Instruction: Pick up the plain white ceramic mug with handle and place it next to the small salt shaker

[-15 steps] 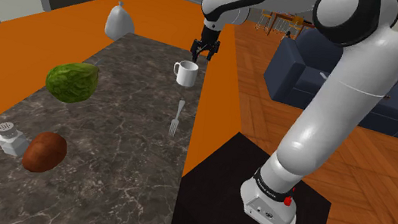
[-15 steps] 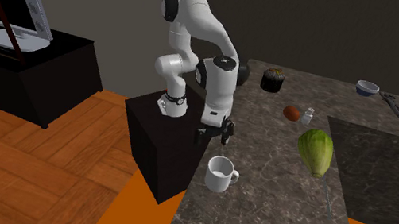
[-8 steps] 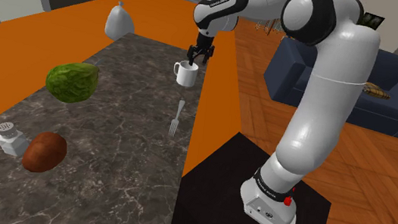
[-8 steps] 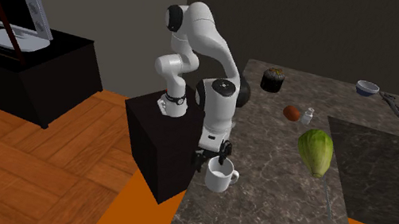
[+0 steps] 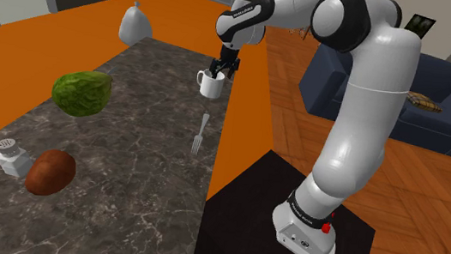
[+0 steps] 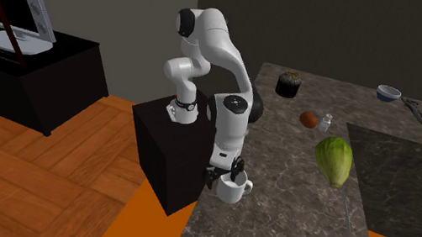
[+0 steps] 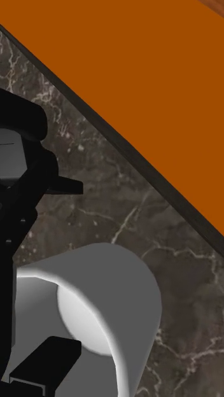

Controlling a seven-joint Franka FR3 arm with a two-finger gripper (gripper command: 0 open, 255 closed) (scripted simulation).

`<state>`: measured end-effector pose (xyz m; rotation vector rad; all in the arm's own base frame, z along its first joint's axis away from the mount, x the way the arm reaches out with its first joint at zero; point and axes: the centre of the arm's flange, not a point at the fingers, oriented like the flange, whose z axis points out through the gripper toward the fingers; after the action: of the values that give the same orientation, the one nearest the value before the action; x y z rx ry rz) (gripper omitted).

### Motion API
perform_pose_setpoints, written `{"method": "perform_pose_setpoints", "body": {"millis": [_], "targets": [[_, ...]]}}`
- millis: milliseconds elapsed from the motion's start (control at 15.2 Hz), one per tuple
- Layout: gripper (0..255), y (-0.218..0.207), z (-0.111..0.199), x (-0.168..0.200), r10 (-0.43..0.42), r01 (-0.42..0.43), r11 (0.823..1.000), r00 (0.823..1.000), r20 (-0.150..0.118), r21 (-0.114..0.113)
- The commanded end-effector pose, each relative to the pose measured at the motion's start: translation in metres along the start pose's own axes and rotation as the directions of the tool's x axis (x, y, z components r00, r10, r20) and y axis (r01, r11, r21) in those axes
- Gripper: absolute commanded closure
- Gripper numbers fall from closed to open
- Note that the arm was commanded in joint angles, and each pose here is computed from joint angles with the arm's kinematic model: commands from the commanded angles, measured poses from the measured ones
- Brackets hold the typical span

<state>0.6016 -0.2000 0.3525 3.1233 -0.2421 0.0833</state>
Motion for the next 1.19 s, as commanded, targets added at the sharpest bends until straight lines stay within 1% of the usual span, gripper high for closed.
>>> {"method": "perform_pose_setpoints", "body": {"millis": [0, 264, 330, 924, 1122], "targets": [[0, 0.0, 0.001, 0.0, 0.0, 0.0, 1.0, 1.0, 0.0, 0.0], [0, 0.0, 0.001, 0.0, 0.0, 0.0, 1.0, 1.0, 0.0, 0.0], [255, 0.0, 0.001, 0.0, 0.0, 0.0, 1.0, 1.0, 0.0, 0.0], [255, 0.0, 0.001, 0.0, 0.0, 0.0, 1.0, 1.0, 0.0, 0.0], [255, 0.001, -0.015, 0.001, 0.0, 0.0, 1.0, 1.0, 0.0, 0.0]]}}
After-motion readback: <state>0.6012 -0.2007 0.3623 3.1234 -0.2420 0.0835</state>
